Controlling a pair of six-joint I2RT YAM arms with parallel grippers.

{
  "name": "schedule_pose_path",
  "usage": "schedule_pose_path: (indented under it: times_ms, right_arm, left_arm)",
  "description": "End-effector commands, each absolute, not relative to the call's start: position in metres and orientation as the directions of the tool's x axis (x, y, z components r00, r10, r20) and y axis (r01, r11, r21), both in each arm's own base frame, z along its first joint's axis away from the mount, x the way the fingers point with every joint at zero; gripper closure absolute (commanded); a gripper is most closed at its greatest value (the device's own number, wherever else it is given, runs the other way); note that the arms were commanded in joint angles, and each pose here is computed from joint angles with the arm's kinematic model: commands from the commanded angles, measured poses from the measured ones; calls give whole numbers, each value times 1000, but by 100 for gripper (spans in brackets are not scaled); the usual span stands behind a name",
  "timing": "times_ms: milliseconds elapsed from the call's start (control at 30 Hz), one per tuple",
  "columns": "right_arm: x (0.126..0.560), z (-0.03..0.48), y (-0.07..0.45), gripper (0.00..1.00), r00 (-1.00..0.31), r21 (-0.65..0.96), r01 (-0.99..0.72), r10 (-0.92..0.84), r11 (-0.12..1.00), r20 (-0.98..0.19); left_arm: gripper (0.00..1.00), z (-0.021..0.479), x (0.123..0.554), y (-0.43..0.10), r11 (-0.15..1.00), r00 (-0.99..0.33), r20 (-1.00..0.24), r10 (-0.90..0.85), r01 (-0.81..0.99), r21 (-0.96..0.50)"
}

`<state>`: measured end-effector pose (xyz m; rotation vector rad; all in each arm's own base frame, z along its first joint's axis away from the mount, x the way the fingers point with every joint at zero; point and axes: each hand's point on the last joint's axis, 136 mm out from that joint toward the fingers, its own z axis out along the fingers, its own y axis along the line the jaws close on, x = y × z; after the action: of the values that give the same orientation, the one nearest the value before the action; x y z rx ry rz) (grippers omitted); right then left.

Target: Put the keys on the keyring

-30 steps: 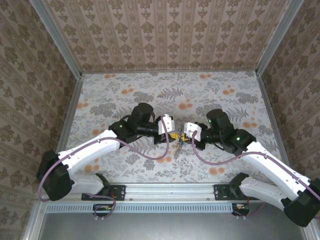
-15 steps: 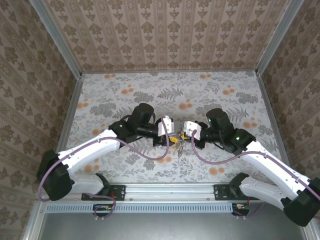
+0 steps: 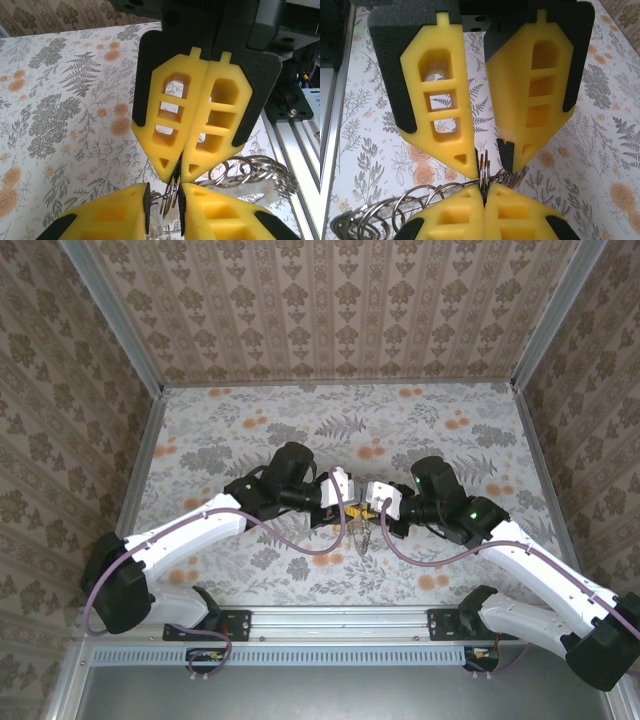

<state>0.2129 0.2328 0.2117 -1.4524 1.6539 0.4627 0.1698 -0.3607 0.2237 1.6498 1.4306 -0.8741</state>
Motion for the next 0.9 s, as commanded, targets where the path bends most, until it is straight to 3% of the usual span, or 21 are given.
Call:
schedule_pose_path:
  times_ms: [0,400,533,867]
  right_arm:
    - [218,233,242,100,90,-280,-925,-569,256,-817]
    - [217,245,248,100,121,-285,-923,-509,258,-852]
    - [216,245,249,100,122,-283,-925,-505,255,-854]
    - [216,246,248,100,120,-283,-924,-506,258,-854]
  left_arm:
    - [79,236,166,-364,-105,165,-886,433,986,132]
    - [81,233,155,-358,-148,200,-881,428,977,150]
    - [90,231,158,-356,-144,200,-871,449,978,150]
    - [77,225,171,-353,-87,194,-843,503,981,174]
